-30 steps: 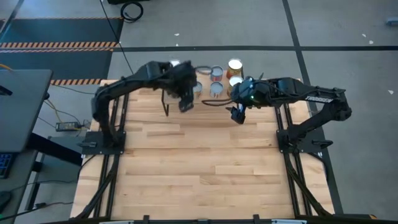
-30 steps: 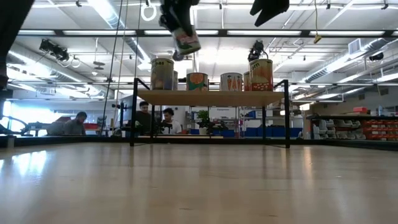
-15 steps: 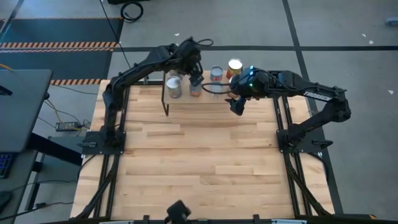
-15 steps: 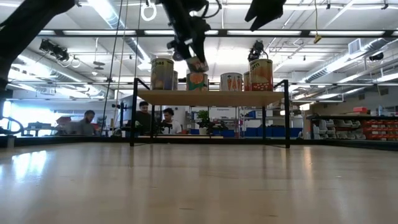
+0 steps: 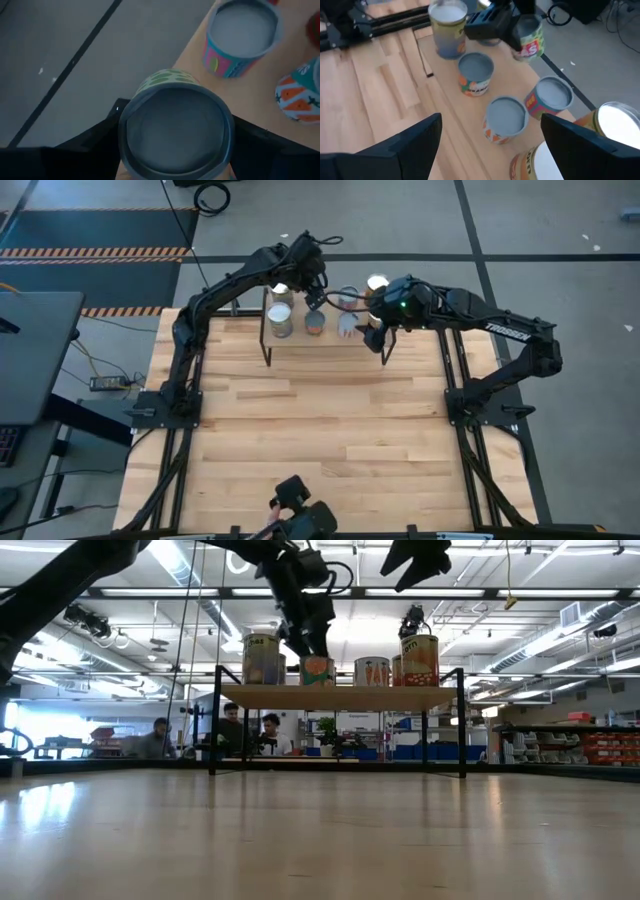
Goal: Pick and place cans onto a shelf
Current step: Put the canned green peas on the shelf
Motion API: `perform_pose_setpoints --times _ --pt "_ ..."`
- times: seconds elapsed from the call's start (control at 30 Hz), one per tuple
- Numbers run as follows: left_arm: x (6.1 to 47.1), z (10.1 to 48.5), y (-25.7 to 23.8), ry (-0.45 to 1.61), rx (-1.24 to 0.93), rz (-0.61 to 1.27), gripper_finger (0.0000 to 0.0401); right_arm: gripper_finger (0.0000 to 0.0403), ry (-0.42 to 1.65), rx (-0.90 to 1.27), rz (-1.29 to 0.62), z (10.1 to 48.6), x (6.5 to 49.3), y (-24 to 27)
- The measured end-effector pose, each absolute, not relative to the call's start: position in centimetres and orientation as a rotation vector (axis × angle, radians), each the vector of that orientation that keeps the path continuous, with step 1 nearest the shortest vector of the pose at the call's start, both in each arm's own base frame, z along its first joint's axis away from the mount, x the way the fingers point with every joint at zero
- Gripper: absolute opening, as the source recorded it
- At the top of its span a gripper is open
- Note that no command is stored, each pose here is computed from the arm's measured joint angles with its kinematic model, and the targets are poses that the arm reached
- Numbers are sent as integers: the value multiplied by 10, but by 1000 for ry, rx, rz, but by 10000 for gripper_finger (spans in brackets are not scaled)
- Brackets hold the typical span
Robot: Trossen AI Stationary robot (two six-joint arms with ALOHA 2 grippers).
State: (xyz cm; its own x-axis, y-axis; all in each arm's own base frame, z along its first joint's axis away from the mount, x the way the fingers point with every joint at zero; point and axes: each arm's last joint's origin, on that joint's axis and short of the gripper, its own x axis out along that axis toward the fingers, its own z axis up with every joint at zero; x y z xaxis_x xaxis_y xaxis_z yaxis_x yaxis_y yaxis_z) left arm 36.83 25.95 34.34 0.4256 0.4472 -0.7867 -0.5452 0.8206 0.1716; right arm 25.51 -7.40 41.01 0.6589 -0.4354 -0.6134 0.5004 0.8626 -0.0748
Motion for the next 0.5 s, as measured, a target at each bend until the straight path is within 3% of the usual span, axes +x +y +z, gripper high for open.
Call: perform_pose_setpoints --times 0.5 --pt "375 316 274 1063 101 411 293 347 565 170 -618 416 253 -95"
